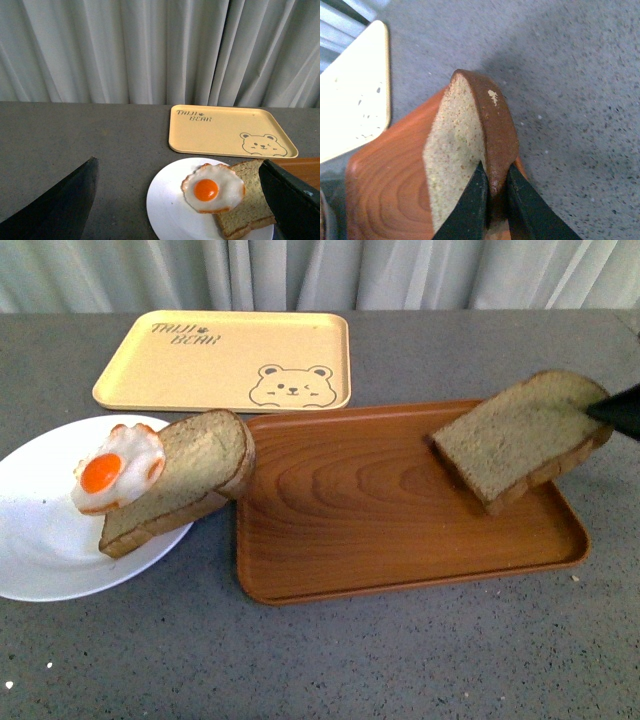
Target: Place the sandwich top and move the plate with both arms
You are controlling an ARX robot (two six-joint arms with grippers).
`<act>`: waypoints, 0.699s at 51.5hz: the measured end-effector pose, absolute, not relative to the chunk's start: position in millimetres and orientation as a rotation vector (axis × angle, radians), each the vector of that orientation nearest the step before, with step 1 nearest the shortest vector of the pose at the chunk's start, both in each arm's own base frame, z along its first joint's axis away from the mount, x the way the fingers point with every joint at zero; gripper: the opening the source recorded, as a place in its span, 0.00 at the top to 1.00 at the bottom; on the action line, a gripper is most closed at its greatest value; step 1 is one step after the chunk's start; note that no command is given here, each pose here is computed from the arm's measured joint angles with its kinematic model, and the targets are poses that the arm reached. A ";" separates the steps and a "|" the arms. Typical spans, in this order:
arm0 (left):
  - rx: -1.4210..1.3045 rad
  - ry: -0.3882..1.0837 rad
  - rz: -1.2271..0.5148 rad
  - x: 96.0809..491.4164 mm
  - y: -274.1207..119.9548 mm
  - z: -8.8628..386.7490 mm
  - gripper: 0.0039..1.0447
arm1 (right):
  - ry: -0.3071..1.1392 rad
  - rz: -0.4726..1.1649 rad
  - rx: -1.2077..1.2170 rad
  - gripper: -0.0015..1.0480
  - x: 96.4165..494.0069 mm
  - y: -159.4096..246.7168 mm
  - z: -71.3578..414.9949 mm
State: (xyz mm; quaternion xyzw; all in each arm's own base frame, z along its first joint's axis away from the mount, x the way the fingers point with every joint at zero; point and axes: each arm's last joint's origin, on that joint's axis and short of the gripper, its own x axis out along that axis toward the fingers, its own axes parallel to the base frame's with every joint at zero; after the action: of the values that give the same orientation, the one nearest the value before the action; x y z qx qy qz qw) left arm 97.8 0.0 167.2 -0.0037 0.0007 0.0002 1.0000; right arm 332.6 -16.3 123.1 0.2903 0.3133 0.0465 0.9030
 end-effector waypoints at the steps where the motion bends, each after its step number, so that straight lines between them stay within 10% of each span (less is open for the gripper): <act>1: -0.007 0.001 0.000 97.8 0.0 167.2 0.08 | 0.639 0.105 0.607 0.97 332.5 -14.7 126.8; 36: -0.007 0.001 0.000 97.8 0.0 167.2 0.08 | 0.530 0.625 0.689 0.98 378.7 182.1 209.5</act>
State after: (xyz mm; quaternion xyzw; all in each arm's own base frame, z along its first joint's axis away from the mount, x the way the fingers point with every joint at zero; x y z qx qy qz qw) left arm 97.8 0.0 167.2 -0.0037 0.0007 0.0002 1.0000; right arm 378.7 182.1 209.5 0.3284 0.2526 0.2976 0.8601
